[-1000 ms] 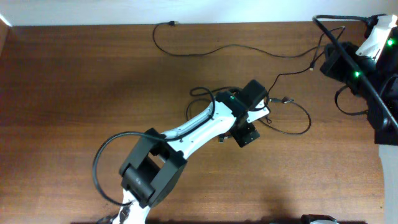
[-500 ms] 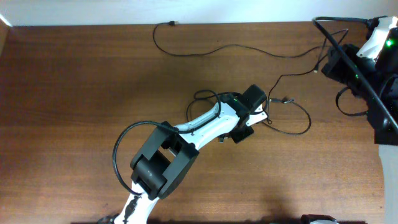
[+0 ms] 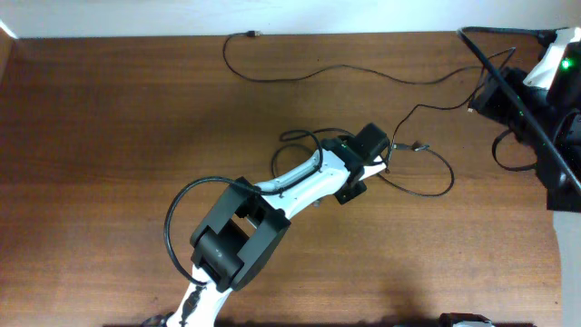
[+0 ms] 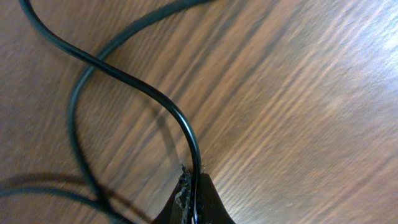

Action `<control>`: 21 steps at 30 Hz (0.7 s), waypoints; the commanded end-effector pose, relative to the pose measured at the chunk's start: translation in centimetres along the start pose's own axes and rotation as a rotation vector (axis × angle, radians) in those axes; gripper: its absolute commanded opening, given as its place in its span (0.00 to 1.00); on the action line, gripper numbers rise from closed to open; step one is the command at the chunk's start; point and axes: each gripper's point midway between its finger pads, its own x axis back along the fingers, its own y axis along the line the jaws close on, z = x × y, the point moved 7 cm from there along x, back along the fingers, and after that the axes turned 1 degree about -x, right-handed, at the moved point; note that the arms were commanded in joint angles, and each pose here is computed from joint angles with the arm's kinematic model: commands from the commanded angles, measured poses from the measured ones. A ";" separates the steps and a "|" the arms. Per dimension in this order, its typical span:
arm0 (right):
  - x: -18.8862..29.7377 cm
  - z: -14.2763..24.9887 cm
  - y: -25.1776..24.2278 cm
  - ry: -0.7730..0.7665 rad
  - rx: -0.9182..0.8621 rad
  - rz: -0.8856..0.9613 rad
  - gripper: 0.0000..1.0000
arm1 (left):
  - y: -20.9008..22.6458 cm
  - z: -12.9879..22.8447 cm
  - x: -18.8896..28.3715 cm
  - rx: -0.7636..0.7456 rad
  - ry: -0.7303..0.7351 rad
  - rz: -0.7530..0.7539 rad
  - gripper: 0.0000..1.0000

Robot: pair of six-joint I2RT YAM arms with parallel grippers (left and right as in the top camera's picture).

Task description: Untangle cables

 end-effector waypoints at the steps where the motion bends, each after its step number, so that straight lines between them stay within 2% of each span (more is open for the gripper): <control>1: 0.3 -0.8 -0.5 -0.044 0.009 0.058 0.04 | 1.8 -0.2 3.6 0.024 -0.043 -0.088 0.00; 8: 0.5 -1.1 -1.9 -0.088 0.008 0.197 0.04 | 3.7 -0.8 13.9 0.086 -0.273 -0.149 0.00; 13: -0.1 -0.6 -3.3 -0.067 0.014 0.321 0.04 | 6.6 0.1 17.3 0.178 -0.357 -0.195 0.00; 15: -0.6 -0.5 -3.8 -0.053 0.018 0.356 0.04 | 8.5 0.7 17.2 0.276 -0.366 -0.208 0.00; 21: -4.1 0.1 -5.4 0.017 0.023 0.454 0.04 | 16.6 5.2 16.7 0.844 -0.390 -0.237 0.00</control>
